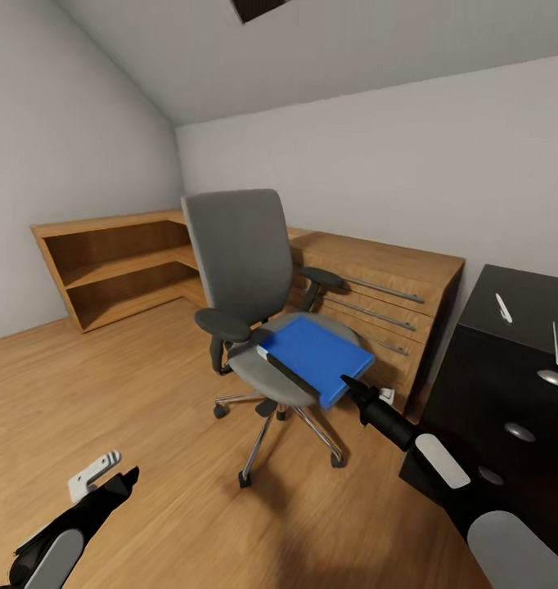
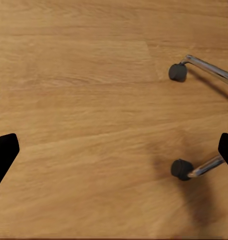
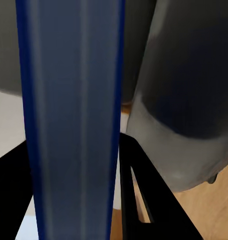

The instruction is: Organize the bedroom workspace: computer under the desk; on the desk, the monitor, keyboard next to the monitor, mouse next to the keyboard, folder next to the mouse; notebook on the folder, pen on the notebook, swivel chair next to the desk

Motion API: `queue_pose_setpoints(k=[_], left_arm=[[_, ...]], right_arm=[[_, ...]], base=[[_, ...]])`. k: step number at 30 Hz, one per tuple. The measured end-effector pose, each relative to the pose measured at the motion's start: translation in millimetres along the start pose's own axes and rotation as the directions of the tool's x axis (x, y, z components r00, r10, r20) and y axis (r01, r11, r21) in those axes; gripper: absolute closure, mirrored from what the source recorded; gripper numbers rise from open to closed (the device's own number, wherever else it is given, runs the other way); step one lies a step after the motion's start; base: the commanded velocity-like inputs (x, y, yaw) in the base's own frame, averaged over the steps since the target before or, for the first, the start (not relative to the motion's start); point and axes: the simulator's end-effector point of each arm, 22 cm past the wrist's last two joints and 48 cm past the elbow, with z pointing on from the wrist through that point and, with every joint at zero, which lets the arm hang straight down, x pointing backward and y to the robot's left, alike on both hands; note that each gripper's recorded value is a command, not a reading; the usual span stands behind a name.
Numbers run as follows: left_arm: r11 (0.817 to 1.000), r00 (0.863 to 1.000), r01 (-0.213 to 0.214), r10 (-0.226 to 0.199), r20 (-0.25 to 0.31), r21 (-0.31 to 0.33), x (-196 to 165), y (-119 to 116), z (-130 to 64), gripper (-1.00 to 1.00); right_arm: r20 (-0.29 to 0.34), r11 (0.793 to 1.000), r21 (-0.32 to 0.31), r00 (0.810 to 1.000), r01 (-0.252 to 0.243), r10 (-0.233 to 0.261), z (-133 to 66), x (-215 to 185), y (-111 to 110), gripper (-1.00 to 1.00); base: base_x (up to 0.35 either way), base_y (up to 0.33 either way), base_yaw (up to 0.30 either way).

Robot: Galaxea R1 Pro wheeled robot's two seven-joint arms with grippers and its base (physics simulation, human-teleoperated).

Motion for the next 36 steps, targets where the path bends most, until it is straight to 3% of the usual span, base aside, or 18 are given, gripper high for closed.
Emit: queue_pose_setpoints(k=[4,14,19,23,25,26,27,29,30,32,34,35,36], left_arm=[[1.0,1.0,0.011,-0.011,-0.011,-0.001,7,-2,-1.2,-1.0],[0.998,0.998,-0.003,-0.002,-0.069,-0.069,38,27,6.7,-1.0],[0.996,0.994,-0.029,0.02,-0.103,-0.084,55,34,7.5,-1.0],[0.995,0.993,-0.036,0.025,-0.117,-0.097,63,40,7.5,-1.0],[0.995,0.993,-0.035,0.024,-0.118,-0.098,63,41,6.8,-1.0],[0.994,0.992,-0.035,0.023,-0.12,-0.105,64,44,7.2,-1.0],[0.994,0.993,-0.034,0.021,-0.118,-0.106,64,45,6.9,-1.0],[0.992,0.993,-0.028,0.014,-0.116,-0.126,68,53,8.4,-1.0],[0.99,0.994,-0.026,0.011,-0.11,-0.136,72,57,9.6,-1.0],[0.991,0.993,-0.044,0.03,-0.111,-0.124,77,51,8.3,-1.0],[0.992,0.993,-0.056,0.044,-0.111,-0.112,79,46,6.5,-1.0],[0.992,0.992,-0.067,0.055,-0.113,-0.102,81,42,5.5,-1.0],[0.993,0.992,-0.074,0.064,-0.112,-0.096,82,39,4.4,-1.0]], right_arm=[[0.003,1.0,-0.014,1.0,0.012,-0.012,-1.0,-2,11,1.0],[0.053,0.996,-0.054,0.996,0.072,-0.069,-3.3,-16,42,1.0],[0.101,0.986,-0.061,0.984,0.155,-0.148,-6.4,-29,59,1.0],[0.13,0.969,-0.048,0.963,0.242,-0.234,-7.6,-36,69,1.0],[0.141,0.951,-0.033,0.943,0.307,-0.3,-7.5,-38,73,1.0],[0.15,0.932,-0.026,0.923,0.361,-0.353,-6.9,-39,79,1.0],[0.155,0.924,-0.026,0.915,0.38,-0.372,-6.9,-40,83,1.0],[0.181,0.894,-0.025,0.881,0.448,-0.437,-7.4,-44,95,1.0],[0.199,0.864,-0.013,0.848,0.503,-0.491,-8.1,-48,101,1.0],[0.199,0.834,-0.003,0.817,0.552,-0.541,-8.6,-48,106,1.0],[0.197,0.816,0.0,0.8,0.578,-0.567,-8.9,-47,111,1.0],[0.193,0.799,0.009,0.783,0.601,-0.591,-8.8,-47,113,1.0],[0.203,0.771,0.037,0.75,0.636,-0.629,-8.9,-52,119,1.0]], base=[[0.0,0.0,0.0],[0.0,0.0,0.0],[0.0,0.0,0.0],[-0.067,0.0,0.0],[-0.259,0.0,0.0],[-0.296,0.0,0.0],[-0.317,0.0,0.0],[-0.331,0.0,0.0],[-0.338,0.0,0.0],[-0.339,0.0,0.0],[-0.338,0.0,0.0],[-0.267,0.0,0.0],[-0.171,0.0,0.0]])
